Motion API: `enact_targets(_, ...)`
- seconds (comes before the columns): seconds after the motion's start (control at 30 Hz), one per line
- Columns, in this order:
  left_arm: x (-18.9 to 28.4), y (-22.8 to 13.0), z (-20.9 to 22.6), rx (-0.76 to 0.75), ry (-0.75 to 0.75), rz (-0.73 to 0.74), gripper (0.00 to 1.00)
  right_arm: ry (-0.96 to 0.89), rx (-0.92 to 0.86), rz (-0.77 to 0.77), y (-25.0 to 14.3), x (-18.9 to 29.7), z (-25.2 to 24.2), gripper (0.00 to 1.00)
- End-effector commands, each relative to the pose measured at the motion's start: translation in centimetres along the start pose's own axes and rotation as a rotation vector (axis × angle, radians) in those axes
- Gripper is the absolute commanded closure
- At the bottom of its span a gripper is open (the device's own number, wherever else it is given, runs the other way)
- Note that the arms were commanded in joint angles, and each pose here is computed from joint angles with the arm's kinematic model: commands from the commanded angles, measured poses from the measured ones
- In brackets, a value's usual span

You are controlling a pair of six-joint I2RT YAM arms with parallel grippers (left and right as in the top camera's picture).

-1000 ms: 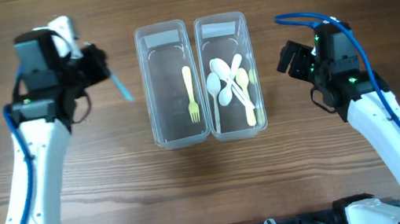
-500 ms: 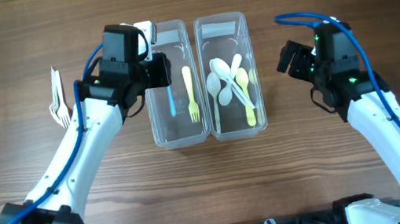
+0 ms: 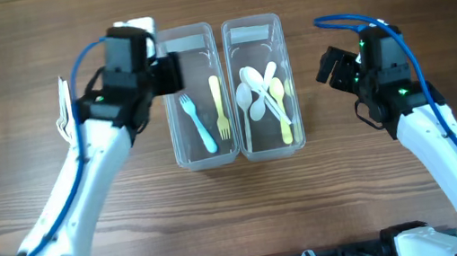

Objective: Pack container
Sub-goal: 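Carry the light blue fork into the left container and open the gripper, then return the left gripper to the fork pile over a white fork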

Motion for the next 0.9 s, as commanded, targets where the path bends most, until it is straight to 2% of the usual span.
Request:
enact_targets(0.0, 3.9, 1.2, 4.3, 0.028, 0.302, -0.073, 0.29, -0.017, -0.005, -0.011, 0.1, -0.1, -0.1, 0.0)
enact_targets(0.13, 3.2, -0.8, 8.0, 0.082, 0.419, 0.049, 0.3, -0.017, -0.005, -0.011, 0.1, -0.1, -0.1, 0.0)
enact_targets(0.27, 1.1, -2.3, 11.0, 0.15, 0.48, 0.141, 0.36, -0.017, -0.005, -0.011, 0.1, -0.1, -0.1, 0.0)
enact_targets(0.33, 0.1, -3.0, 12.4, 0.176, 0.495, 0.181, 0.42, -0.017, -0.005, -0.011, 0.1, -0.1, -0.1, 0.0)
enact_targets(0.63, -5.9, -7.2, 17.3, 0.299, 0.451, 0.349, 0.52, -0.017, -0.005, -0.011, 0.1, -0.1, -0.1, 0.0)
enact_targets(0.87, -8.9, -9.0, 18.2, 0.313, 0.442, 0.392, 0.52, -0.017, -0.005, -0.011, 0.1, -0.1, -0.1, 0.0)
Point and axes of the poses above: each gripper's point midway between its finger pads, its own x axis back along the fingers, its own z axis along the line the jaws close on, y = z × x, the point moved 8 cm from there along x, back along the fingers, and after that the axes turned 7 degrees about -x, right-handed, at the moved point
